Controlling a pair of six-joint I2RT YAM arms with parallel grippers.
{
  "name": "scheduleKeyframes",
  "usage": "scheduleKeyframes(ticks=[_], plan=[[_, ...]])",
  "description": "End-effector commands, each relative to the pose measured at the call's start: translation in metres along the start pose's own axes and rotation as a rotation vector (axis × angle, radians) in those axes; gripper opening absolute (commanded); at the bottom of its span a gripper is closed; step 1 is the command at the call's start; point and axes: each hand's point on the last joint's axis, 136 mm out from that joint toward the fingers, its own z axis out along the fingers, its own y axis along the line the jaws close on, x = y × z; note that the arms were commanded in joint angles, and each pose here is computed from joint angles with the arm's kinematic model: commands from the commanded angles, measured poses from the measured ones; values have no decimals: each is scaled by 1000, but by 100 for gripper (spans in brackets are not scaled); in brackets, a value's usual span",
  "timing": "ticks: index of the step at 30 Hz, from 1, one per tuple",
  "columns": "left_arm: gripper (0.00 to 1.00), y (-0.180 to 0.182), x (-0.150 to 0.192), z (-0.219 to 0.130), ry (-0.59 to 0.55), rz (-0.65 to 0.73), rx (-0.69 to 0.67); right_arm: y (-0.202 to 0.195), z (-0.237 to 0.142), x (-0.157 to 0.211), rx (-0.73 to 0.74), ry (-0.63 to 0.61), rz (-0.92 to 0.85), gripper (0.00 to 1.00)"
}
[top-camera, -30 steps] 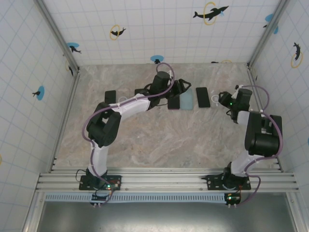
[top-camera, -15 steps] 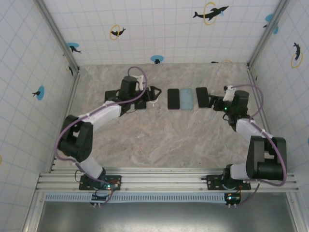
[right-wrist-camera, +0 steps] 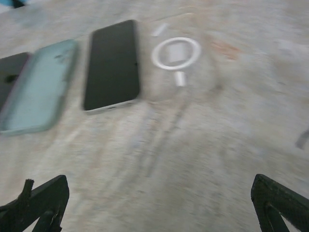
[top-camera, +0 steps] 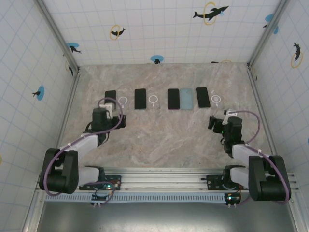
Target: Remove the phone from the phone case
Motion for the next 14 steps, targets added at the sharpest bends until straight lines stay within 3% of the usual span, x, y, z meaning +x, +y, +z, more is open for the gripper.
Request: scheduleKeyframes(ticks=[1,6,12,14], plan=[[98,30,-14,-6,-145,43,-115,-29,-6,-13,149,-131,3,99],[98,51,-8,-3,-176,68,-161,-16,-22,-4,23,-235,-94,99],[98,60,-4,-3,-248,44,-143,-12,-8,-6,14,-223,-124,99],[98,60,-7,6,-216,60,-135,-19,-6,-4,80,-222,-128,99]])
